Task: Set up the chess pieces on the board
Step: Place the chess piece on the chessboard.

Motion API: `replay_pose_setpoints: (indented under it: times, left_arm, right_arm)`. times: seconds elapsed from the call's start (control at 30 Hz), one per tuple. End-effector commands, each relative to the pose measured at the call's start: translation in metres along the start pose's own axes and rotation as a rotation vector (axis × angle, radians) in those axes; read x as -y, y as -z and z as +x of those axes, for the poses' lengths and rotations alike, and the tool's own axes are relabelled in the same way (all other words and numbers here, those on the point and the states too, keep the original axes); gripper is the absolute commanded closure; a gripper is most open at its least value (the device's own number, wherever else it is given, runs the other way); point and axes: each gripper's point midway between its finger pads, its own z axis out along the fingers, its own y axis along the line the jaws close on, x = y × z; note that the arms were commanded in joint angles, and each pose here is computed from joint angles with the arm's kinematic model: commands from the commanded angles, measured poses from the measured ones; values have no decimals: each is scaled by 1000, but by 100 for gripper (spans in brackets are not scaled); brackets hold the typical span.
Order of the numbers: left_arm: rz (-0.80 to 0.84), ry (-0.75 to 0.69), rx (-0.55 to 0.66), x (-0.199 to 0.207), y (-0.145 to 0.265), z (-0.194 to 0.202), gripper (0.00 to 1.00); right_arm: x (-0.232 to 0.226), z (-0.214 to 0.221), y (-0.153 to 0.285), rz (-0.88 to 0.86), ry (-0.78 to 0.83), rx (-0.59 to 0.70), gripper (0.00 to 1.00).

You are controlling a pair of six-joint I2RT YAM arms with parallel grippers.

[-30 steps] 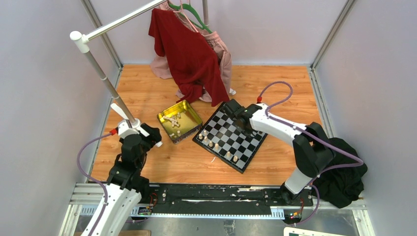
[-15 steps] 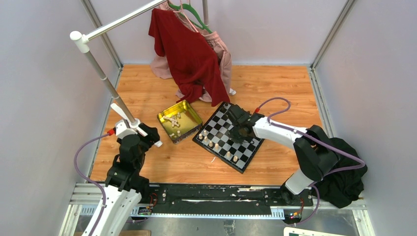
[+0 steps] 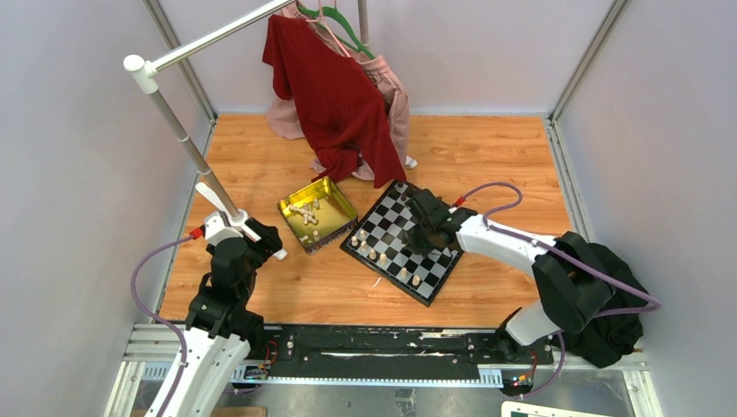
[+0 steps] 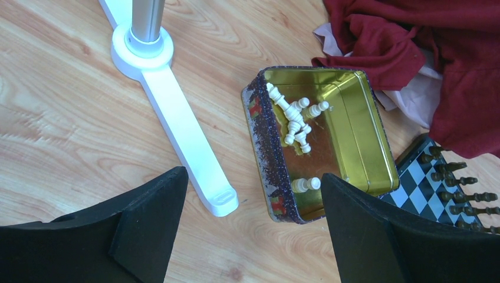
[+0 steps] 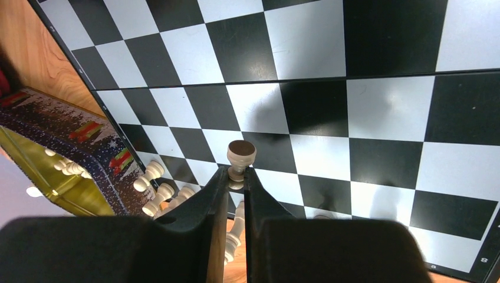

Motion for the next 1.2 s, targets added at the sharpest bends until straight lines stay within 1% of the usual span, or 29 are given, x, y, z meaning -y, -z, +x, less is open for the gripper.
replay_pose_setpoints:
  times: [0.0, 0.17, 0.27, 0.4, 0.57, 0.67, 0.93, 1.1, 1.17]
  left_arm:
    - [14, 4, 33, 5, 2, -11, 12]
    - [14, 2, 32, 5, 3, -11, 12]
    - [14, 2, 31, 5, 2, -11, 11]
    - [14, 1, 31, 5, 2, -11, 12]
    - [15, 1, 32, 5, 2, -10, 12]
    - [16, 2, 31, 5, 2, -10, 12]
    - [17, 6, 31, 5, 2, -9, 12]
    - [20, 9, 34, 6, 2, -10, 11]
    - [22, 11, 32, 6, 2, -10, 12]
  right_arm:
    - [2, -6, 4, -8, -45, 10, 100]
    - [-1, -4, 6, -18, -48, -1, 100]
    - [-2, -5, 9, -26, -50, 1, 97]
    - [-2, -8, 9, -30, -51, 12, 84]
    - [-2, -11, 9, -35, -46, 28, 70]
    - [-2, -12, 9, -37, -45, 32, 66]
    - [-8, -18, 16, -70, -8, 60, 67]
    - [-20, -24, 33, -83, 119, 89, 71]
    - [-20, -34, 40, -61, 191, 142, 73]
